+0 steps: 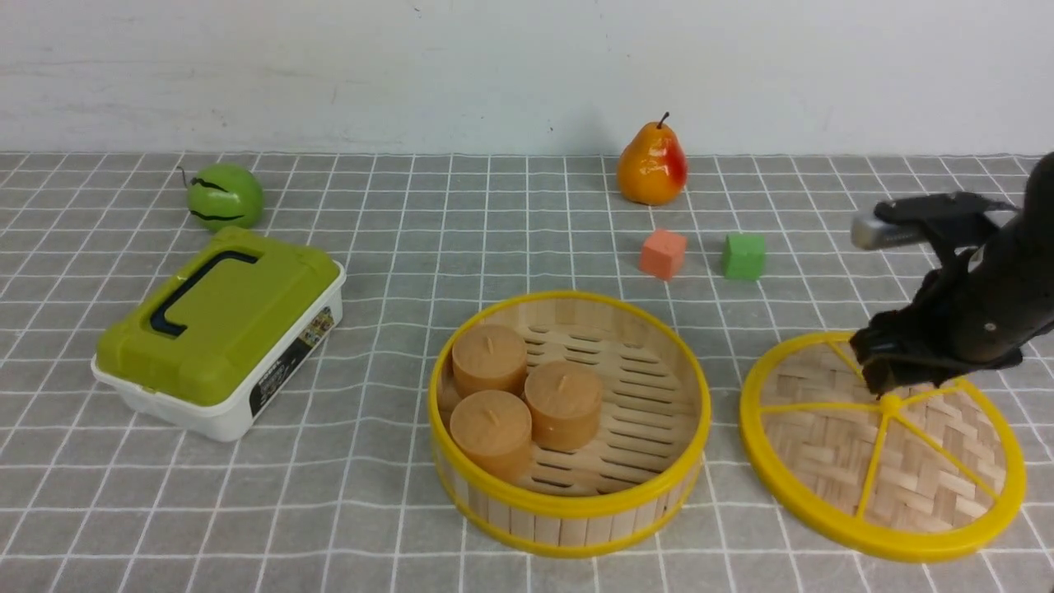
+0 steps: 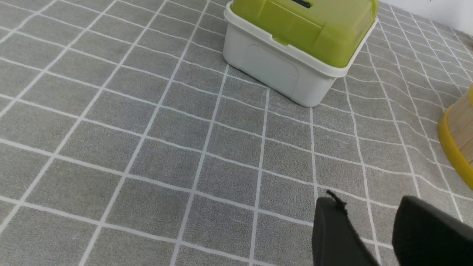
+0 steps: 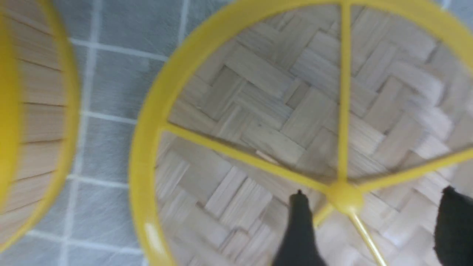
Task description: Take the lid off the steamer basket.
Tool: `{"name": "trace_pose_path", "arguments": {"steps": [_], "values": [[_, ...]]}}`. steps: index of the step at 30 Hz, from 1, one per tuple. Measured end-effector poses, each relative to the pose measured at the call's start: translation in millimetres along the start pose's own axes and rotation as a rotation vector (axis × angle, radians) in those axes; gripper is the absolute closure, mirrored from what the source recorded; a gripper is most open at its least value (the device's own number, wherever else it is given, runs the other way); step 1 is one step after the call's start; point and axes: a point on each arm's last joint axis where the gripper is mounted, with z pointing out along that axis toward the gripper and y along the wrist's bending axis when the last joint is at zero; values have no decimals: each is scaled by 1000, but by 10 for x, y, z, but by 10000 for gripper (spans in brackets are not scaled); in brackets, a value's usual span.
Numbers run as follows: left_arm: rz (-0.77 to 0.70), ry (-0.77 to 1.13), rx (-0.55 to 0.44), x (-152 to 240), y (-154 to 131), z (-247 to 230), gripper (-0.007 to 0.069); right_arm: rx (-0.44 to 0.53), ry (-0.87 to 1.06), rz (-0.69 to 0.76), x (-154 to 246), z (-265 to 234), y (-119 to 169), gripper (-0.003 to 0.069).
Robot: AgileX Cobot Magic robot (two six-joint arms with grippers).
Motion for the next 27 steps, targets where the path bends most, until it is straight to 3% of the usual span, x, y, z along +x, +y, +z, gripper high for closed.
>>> {"name": "trace_pose_path", "arguments": {"steps": [4, 8, 10, 11, 12, 14, 17, 27], "values": [[0, 0, 0, 0, 0, 0, 386, -48, -163, -19, 32, -773, 113, 189], [0, 0, 0, 0, 0, 0, 386, -96, -297, -62, 175, -1382, 218, 238], [0, 0, 0, 0, 0, 0, 386, -150, -395, -130, 392, -1812, 321, 347], [0, 0, 0, 0, 0, 0, 386, -151, -389, -130, 399, -1802, 321, 347], [0, 0, 0, 0, 0, 0, 386, -189, -432, -159, 594, -1972, 381, 457], [0, 0, 0, 0, 0, 0, 386, -221, -461, -177, 812, -2075, 429, 564], [0, 0, 0, 0, 0, 0, 386, -246, -512, -184, 1186, -2161, 472, 663], [0, 0, 0, 0, 0, 0, 386, -211, -659, -230, 1834, -2281, 492, 680]]}}
